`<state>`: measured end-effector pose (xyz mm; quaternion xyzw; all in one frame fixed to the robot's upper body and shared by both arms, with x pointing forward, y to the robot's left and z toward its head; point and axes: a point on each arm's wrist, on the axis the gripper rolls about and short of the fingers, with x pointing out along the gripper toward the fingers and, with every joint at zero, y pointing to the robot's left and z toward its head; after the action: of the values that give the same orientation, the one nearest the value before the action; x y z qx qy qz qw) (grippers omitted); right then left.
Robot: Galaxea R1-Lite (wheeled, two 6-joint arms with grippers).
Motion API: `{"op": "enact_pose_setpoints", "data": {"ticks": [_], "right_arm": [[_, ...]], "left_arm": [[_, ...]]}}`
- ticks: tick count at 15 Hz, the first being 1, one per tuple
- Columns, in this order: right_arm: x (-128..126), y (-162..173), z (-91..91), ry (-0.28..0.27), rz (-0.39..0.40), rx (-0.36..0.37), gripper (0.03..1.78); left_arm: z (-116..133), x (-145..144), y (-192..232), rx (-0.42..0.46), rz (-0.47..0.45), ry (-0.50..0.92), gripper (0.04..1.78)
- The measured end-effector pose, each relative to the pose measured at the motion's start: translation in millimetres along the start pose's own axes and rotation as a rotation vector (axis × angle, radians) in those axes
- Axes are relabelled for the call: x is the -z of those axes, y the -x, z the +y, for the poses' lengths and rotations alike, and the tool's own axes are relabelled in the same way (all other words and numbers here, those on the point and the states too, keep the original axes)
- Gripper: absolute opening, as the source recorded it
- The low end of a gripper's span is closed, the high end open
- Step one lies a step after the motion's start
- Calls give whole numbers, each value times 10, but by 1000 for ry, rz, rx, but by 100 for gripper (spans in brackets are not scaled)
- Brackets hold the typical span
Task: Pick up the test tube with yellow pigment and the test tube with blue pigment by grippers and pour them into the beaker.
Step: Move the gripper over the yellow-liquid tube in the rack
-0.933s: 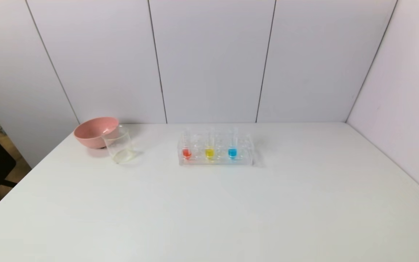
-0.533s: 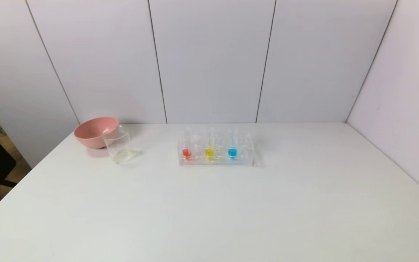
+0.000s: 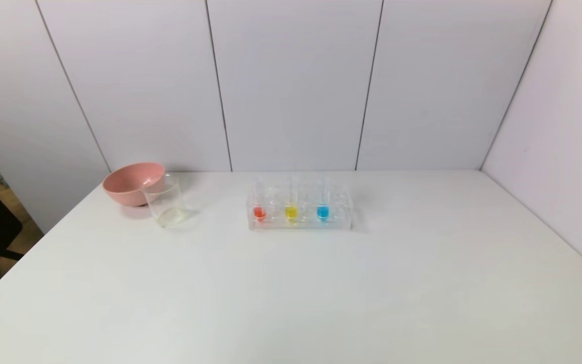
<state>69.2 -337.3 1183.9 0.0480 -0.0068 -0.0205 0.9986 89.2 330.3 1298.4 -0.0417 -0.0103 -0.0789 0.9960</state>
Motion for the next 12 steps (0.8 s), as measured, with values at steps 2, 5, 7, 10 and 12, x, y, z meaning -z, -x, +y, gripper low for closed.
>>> {"op": "enact_pose_setpoints", "data": {"ticks": [2, 5, 7, 10, 12], "right_arm": [[0, 0, 0, 0, 0, 0, 171], [0, 0, 0, 0, 0, 0, 171], [0, 0, 0, 0, 0, 0, 171], [0, 0, 0, 0, 1, -1, 171], [0, 0, 0, 0, 1, -1, 171]], "left_arm": [[23, -182, -268, 5, -3, 5, 176], [77, -368, -758, 9, -12, 6, 176], [104, -440, -1100, 23, -6, 17, 176], [71, -452, -1651, 57, 39, 40, 176], [-36, -387, -2027, 67, 65, 45, 176]]}}
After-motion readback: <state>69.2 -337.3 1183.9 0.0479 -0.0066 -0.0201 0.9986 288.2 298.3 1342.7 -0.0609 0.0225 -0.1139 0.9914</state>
